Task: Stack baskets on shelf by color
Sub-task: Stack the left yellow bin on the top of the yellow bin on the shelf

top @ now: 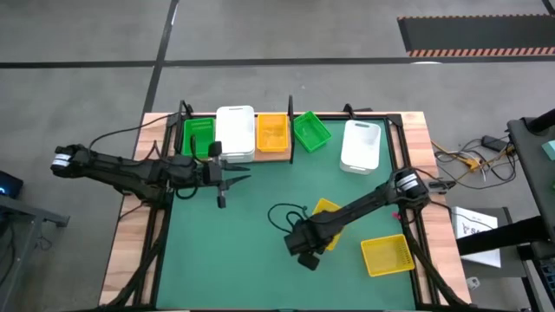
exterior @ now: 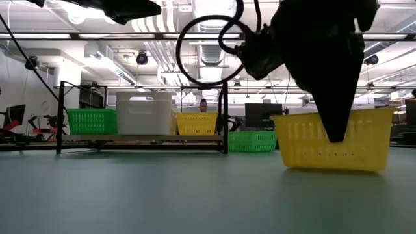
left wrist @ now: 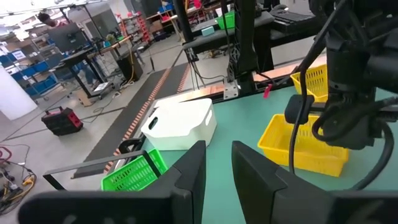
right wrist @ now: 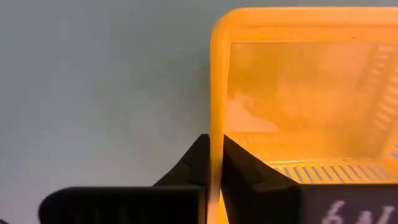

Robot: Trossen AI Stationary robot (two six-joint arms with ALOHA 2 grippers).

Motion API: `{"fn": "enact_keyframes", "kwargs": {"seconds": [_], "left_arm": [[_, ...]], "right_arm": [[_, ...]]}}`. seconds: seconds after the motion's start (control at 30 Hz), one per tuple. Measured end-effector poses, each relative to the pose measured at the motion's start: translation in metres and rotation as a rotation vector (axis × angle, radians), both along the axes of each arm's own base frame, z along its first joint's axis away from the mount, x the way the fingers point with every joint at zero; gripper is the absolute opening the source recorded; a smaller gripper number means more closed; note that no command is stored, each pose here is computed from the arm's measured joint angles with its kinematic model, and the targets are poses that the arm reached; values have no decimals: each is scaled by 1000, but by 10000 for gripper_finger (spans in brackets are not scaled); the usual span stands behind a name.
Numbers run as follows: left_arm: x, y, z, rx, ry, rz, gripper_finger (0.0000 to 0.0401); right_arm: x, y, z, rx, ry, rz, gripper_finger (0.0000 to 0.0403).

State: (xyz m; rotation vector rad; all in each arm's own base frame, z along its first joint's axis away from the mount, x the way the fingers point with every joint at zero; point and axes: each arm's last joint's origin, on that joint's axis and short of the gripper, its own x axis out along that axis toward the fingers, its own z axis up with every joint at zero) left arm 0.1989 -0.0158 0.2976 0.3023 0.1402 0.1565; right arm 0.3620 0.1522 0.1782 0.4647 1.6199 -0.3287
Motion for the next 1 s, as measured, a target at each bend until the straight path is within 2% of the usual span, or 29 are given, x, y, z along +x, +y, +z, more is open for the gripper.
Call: {"fn": "enact_keyframes", "kwargs": {"seconds": [0.17,0.3,0.4,0.53,0.63,0.8,1.0], "left_arm": [[-2,0,1,-1,-8,0,61],[-6,1,5,36,-22,-4,61],[-10,2,11,84,-57,-3,61],[-22,5,20,154,-96,76,61],[-31,7,22,152,-131,103,61],[-40,8,9,153,-128,102,61],[-50,9,10,176,-176,107,61]], "right_arm": [[-5,7,13,3,-48,132,9],[-9,17,28,7,-113,332,9],[-7,23,45,-51,-201,487,8],[2,23,69,-135,-308,605,8],[12,17,89,-211,-393,663,8],[27,-1,122,-330,-493,748,8],[44,-48,146,-403,-537,724,8]]}}
